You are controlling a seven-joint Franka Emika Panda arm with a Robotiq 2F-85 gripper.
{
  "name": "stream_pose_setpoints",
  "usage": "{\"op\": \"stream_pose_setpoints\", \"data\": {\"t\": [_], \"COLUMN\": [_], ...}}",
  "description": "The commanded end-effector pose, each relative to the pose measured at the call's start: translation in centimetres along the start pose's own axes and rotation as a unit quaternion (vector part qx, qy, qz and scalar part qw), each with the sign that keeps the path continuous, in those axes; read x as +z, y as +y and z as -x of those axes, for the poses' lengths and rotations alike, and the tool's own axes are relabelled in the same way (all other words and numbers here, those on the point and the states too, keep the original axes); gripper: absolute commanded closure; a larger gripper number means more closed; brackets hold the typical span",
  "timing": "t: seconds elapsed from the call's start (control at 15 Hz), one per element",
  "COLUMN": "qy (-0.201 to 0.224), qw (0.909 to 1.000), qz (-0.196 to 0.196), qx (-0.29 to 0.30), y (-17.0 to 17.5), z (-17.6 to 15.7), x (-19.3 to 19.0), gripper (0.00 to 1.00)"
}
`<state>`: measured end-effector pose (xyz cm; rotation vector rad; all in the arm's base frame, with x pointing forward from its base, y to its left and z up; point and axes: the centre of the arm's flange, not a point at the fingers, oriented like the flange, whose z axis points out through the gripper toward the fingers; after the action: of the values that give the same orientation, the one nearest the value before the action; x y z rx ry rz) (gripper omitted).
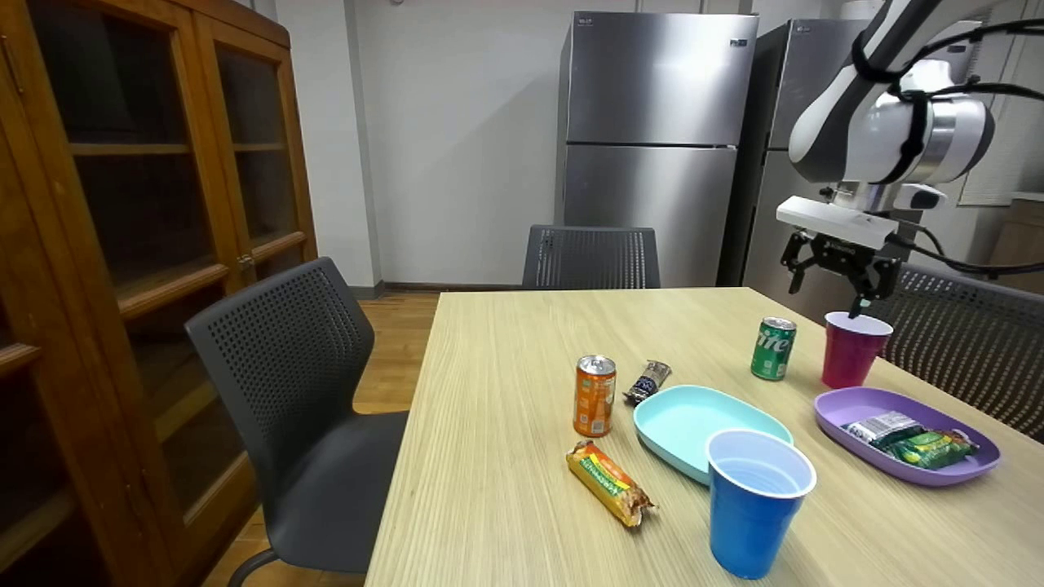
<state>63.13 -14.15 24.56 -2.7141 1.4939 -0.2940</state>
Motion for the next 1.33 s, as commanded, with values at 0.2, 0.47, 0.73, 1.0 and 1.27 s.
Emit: {"op": "stream_pose_setpoints", "data": {"t": [0.2, 0.47, 0.73, 1.0, 1.27], "qy": [-0.025, -0.039, -0.046, -0.048, -0.054], "qw": [0.9996, 0.9989, 0.9982, 0.9976, 0.9969], "qz": [0.011, 0.017, 0.026, 0.039, 0.045], "qx": [-0.012, -0.023, -0.029, -0.032, -0.034], "y": [-4.3, -5.9, -7.1, -7.4, -7.5], "z": [-1.6, -1.9, -2.3, -2.5, -2.4], "x": [2.0, 3.5, 4.5, 5.6, 6.9], "gripper": [0.0, 0.0, 0.0, 0.0, 0.0]}}
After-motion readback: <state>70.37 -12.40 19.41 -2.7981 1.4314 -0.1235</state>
